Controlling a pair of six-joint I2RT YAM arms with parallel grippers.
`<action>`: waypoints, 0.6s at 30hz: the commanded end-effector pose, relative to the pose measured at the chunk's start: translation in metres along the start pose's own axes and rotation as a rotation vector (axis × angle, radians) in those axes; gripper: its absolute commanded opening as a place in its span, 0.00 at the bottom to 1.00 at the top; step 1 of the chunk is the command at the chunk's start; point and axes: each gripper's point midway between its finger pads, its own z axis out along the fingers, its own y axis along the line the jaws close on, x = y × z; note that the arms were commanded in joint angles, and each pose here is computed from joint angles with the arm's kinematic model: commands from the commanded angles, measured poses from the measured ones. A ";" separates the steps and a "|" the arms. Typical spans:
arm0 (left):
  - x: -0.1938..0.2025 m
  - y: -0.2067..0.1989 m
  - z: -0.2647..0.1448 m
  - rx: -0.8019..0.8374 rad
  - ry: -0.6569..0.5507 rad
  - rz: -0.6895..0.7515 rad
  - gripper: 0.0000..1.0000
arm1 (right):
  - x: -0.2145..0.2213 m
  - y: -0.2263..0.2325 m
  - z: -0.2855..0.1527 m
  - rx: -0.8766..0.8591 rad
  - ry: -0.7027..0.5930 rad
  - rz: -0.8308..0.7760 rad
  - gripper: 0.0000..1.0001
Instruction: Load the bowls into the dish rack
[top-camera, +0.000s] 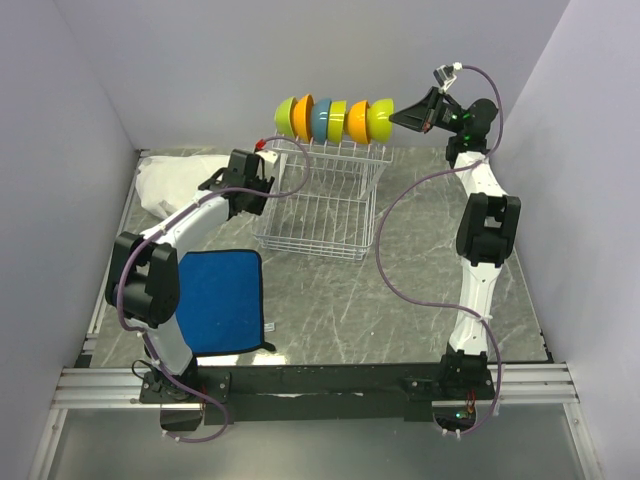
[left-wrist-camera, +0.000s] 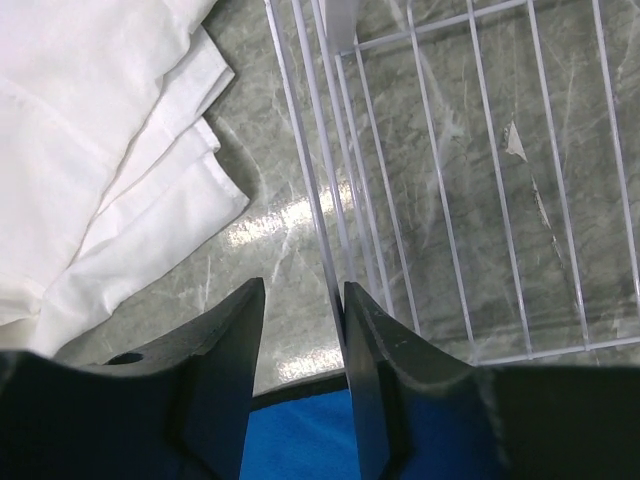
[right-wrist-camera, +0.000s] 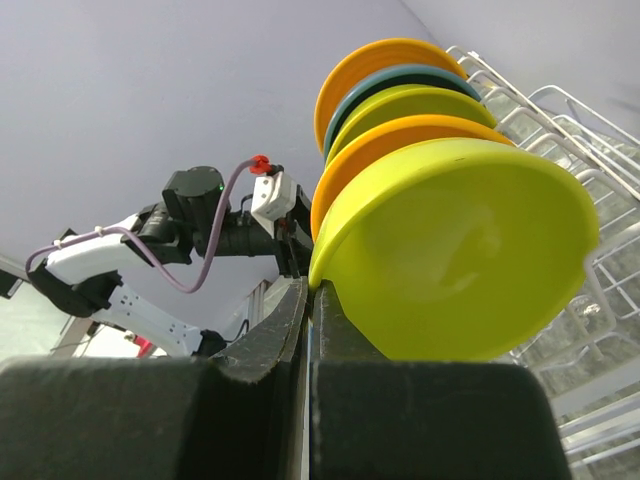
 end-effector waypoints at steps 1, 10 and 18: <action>0.001 0.010 -0.006 -0.052 -0.002 0.027 0.45 | -0.006 0.013 0.006 -0.023 0.005 -0.086 0.00; -0.001 0.008 -0.005 -0.058 -0.020 0.041 0.63 | 0.004 0.001 0.008 -0.017 0.024 -0.056 0.00; -0.005 0.010 -0.009 -0.068 -0.037 0.058 0.85 | 0.011 -0.007 0.010 -0.014 0.034 -0.043 0.00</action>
